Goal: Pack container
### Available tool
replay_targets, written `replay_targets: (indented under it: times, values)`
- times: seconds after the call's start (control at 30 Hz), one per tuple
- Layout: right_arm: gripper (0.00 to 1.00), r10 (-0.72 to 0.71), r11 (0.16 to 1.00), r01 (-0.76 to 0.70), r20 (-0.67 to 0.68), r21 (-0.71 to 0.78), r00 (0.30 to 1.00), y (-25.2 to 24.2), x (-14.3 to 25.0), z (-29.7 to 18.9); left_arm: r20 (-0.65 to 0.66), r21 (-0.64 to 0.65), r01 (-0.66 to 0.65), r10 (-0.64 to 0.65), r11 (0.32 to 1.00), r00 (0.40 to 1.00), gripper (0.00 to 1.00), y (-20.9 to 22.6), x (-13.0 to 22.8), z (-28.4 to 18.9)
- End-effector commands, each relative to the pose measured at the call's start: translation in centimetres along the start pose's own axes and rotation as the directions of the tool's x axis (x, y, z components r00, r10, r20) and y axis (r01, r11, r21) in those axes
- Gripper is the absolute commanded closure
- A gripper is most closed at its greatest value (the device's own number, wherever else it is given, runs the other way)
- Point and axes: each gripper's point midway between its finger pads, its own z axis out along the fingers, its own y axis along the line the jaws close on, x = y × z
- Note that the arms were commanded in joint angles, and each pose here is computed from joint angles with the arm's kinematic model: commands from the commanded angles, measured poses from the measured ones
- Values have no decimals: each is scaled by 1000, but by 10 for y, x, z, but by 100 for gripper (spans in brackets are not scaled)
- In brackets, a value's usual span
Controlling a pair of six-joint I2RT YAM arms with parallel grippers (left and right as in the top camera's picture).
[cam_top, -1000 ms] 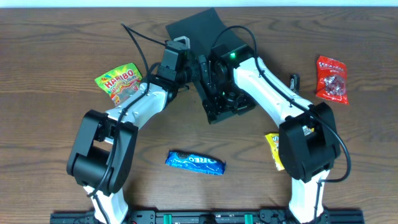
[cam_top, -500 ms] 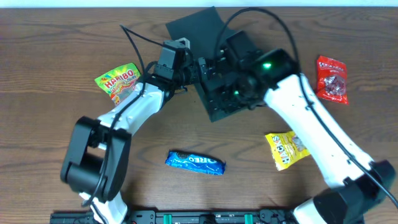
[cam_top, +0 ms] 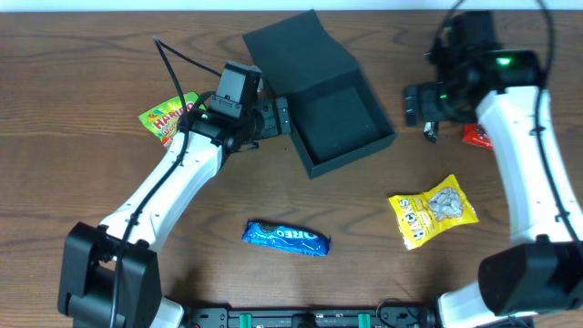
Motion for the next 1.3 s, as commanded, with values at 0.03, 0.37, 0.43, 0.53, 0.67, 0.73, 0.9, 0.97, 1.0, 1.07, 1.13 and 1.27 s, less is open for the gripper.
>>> replay_targets:
  times: [0.03,0.37,0.43,0.53,0.67,0.73,0.9,0.97,1.0,1.07,1.13,1.27]
  values:
    - [1,35,999,-34,-36,29,999,-27,-1,17,10,-90,42,-41,995,999,4,19,-2,13]
    - [1,37,999,-36,-198,6,980,-23,10,83,24,-155,146,-144,977,989,5,57,-22,70]
    - [1,36,999,-35,-213,6,976,-23,11,90,32,-172,168,-165,971,986,5,68,-32,76]
    - [1,36,999,-35,-221,5,975,-23,11,94,53,-193,189,-182,963,982,4,80,-45,81]
    - [1,36,999,-37,-211,-2,977,-21,9,97,87,-215,187,-172,959,981,4,84,-62,89]
    - [1,36,999,-37,-197,-2,980,-21,5,98,99,-230,183,-164,956,981,4,85,-68,94]
    - [1,37,999,-38,-162,-1,986,-22,-4,99,90,-264,176,-157,948,983,4,92,-70,107]
    - [1,38,999,-39,-145,-1,989,-22,-8,100,98,-283,172,-150,944,984,4,96,-71,106]
    - [1,38,999,-39,-140,-1,989,-22,-9,100,100,-285,169,-146,944,984,4,96,-71,106]
    - [1,37,999,-38,-137,-2,990,-21,-10,101,98,-288,162,-139,944,985,5,96,-71,105]
    - [1,27,999,-32,-155,-28,988,-16,-7,104,98,-290,162,-139,943,985,5,97,-71,105]
    - [1,14,998,-26,-224,-49,975,-8,7,119,100,-288,162,-139,944,985,5,96,-71,105]
